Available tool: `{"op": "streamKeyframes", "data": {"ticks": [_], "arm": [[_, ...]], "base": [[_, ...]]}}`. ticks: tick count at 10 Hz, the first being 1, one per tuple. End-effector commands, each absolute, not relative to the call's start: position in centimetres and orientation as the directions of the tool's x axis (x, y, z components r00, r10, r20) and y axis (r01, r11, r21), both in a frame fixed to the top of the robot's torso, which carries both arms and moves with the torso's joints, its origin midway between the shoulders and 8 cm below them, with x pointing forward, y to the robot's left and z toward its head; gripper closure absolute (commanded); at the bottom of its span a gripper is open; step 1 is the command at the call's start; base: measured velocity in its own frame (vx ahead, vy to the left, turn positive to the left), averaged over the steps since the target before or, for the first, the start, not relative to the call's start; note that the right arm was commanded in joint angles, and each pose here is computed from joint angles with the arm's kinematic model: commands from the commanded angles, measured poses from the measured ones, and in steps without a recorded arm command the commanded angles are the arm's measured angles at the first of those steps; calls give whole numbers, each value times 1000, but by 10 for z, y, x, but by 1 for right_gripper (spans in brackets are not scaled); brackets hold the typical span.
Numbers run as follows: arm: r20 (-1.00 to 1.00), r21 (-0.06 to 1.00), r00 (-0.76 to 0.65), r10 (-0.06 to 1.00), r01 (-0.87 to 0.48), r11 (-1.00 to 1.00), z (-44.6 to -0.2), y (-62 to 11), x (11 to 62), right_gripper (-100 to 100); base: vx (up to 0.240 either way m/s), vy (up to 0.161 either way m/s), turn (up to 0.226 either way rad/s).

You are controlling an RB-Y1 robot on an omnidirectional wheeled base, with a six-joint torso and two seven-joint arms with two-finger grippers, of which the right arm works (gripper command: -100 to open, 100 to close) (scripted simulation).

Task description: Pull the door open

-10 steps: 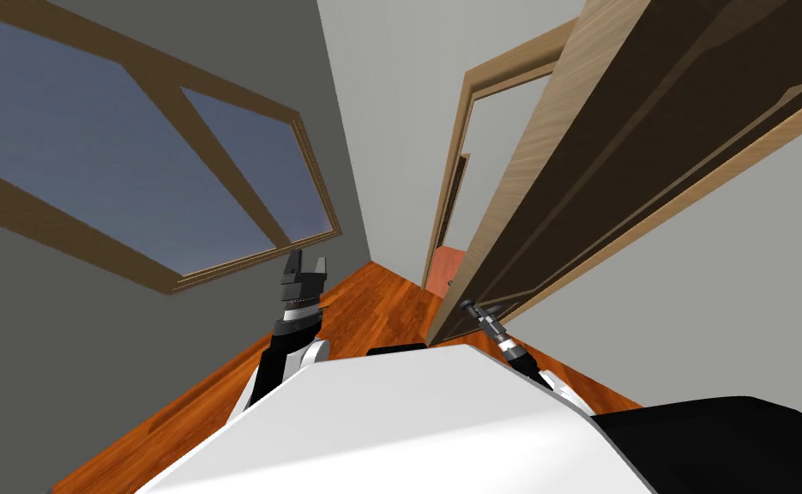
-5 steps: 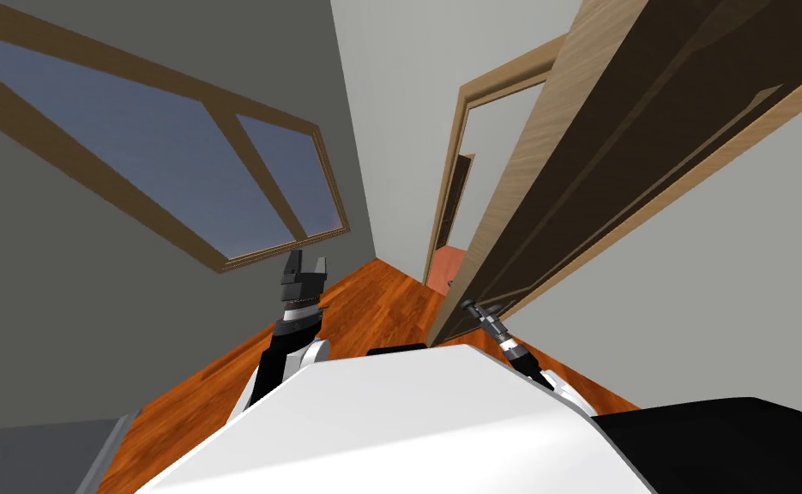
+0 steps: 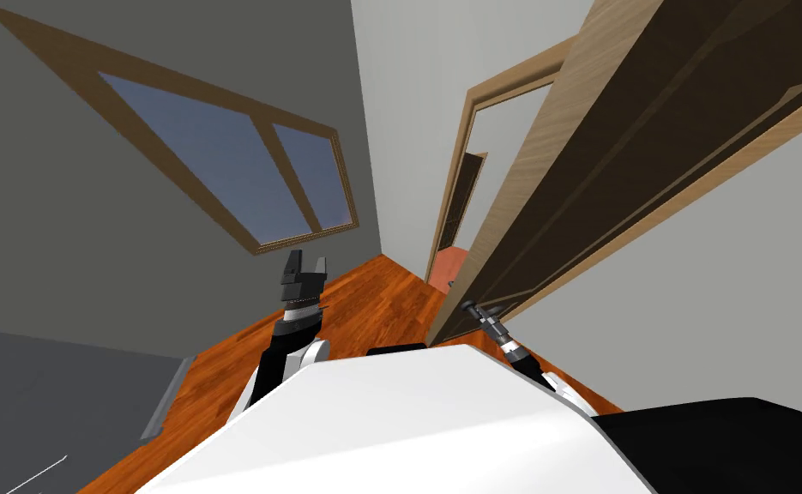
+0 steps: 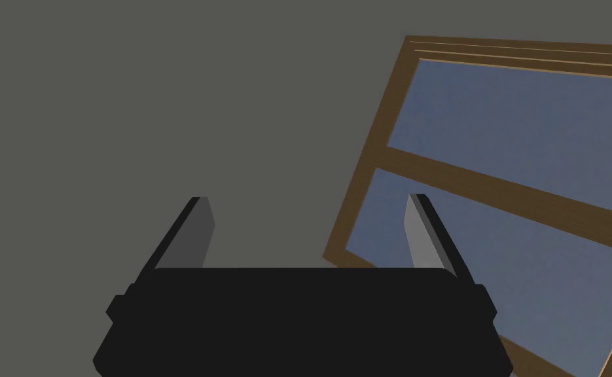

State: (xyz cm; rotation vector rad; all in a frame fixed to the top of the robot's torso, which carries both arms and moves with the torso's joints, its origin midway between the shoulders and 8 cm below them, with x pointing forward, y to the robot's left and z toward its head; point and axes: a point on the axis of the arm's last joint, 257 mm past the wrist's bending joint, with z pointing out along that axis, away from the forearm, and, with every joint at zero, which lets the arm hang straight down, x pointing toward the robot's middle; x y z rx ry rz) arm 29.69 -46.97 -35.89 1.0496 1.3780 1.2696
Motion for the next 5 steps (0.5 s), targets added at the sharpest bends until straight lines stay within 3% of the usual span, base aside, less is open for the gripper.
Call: {"op": "streamKeyframes", "data": {"ticks": [1,5], "arm": [[-99,995,-174,980,-16,98,-356,-474,295,100],[-101,995,-177,979,-17,99,-355,-476,290,100]], "base": [[-184,-78,184],[-201,-72,159]]}}
